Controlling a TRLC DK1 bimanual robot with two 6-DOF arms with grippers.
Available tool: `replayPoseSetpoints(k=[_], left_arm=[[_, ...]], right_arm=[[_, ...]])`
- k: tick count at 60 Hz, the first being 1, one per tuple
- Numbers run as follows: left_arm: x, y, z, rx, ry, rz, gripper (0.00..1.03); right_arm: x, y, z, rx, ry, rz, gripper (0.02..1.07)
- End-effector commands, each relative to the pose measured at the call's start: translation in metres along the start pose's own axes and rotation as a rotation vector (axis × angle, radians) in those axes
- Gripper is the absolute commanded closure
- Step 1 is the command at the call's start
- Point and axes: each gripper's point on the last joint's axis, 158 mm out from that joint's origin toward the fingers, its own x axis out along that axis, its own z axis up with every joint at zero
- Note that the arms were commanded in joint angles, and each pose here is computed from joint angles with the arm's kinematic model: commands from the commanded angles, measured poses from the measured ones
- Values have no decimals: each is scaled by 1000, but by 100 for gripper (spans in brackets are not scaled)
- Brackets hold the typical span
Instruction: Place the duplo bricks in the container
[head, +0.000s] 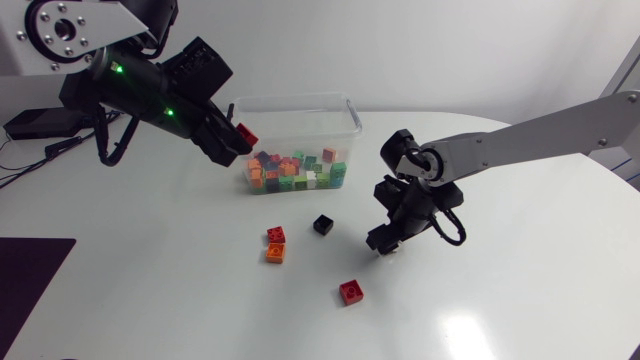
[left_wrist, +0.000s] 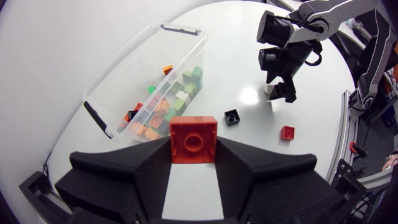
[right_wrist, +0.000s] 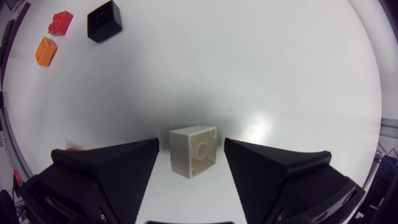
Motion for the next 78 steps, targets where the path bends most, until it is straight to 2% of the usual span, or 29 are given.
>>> replayPoseSetpoints(k=[1,5,15,24,31,42,65,74,78], left_arm=[[-3,9,16,-15,-36,12,72],[-4,11,20,-14,-49,11,72],[4,19,25,-18,-55,16,71],[12,26,24,-26,-45,16,71],[18,28,23,-29,-41,15,71],[19,42,28,-38,-67,31,71],[51,110,53,-171,-156,61,70],[71,128,68,-194,-218,89,66],[77,137,74,-197,-250,109,59]], right_arm=[[12,1,-7,0,34,7,19],[14,1,-7,-6,36,9,21],[17,-3,-5,-5,32,7,46],[18,-7,-7,-5,35,6,63],[18,-7,-9,-11,35,6,70],[-4,-8,-4,-13,8,1,71],[-102,0,50,-51,-162,-22,73],[-125,14,76,-80,-237,-13,72],[-134,21,89,-95,-270,-7,72]])
